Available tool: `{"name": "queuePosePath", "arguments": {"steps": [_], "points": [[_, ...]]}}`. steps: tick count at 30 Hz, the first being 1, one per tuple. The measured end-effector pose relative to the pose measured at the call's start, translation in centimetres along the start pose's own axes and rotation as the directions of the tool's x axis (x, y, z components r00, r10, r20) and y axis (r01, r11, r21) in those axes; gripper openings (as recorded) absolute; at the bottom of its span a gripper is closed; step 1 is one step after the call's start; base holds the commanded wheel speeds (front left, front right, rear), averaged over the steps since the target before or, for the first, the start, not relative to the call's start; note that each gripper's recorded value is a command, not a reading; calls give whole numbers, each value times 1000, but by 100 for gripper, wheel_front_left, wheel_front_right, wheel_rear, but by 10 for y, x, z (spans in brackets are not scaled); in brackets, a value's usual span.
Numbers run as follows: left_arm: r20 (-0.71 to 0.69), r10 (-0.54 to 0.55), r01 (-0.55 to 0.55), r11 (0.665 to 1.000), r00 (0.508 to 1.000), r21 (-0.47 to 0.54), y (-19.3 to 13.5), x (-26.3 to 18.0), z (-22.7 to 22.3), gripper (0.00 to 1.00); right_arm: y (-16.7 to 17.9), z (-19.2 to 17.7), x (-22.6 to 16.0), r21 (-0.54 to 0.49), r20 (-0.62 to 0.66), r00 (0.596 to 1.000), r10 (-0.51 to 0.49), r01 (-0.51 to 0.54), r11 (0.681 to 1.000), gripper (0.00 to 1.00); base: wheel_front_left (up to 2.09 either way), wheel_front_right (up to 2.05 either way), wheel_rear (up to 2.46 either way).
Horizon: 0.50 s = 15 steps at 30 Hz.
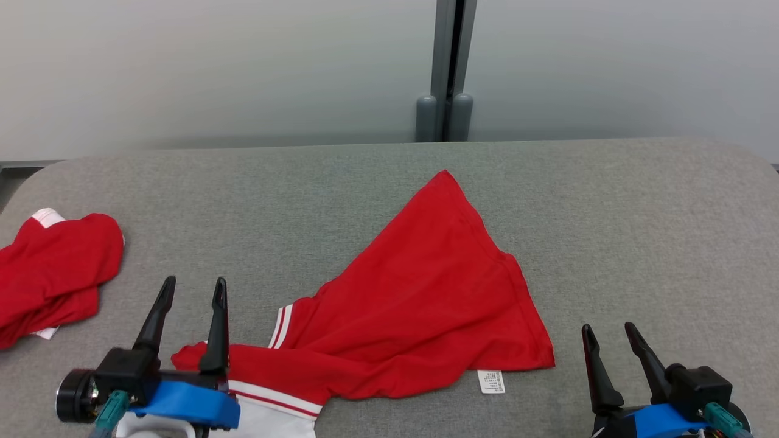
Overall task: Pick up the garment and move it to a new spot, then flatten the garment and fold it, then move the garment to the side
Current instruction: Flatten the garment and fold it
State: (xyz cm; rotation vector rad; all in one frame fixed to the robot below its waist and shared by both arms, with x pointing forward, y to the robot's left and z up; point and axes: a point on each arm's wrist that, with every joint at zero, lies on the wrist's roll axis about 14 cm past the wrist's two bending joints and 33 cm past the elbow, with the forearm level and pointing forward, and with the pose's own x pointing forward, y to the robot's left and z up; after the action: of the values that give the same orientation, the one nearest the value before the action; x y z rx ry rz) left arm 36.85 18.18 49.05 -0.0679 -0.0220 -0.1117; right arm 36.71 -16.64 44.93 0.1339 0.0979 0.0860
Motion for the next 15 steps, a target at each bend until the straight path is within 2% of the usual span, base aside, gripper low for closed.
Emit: {"name": "queuePosePath", "arguments": {"steps": [6,15], "points": [[-3,-91,91,995,996,50,-17,44,2,100,-10,-3,-1,1,-8,999,-31,31,1000,100,0,0,0],[-160,-164,176,982,973,62,-34,80,-44,100,-29,-6,-4,0,-21,996,-90,90,996,100,0,0,0]]}}
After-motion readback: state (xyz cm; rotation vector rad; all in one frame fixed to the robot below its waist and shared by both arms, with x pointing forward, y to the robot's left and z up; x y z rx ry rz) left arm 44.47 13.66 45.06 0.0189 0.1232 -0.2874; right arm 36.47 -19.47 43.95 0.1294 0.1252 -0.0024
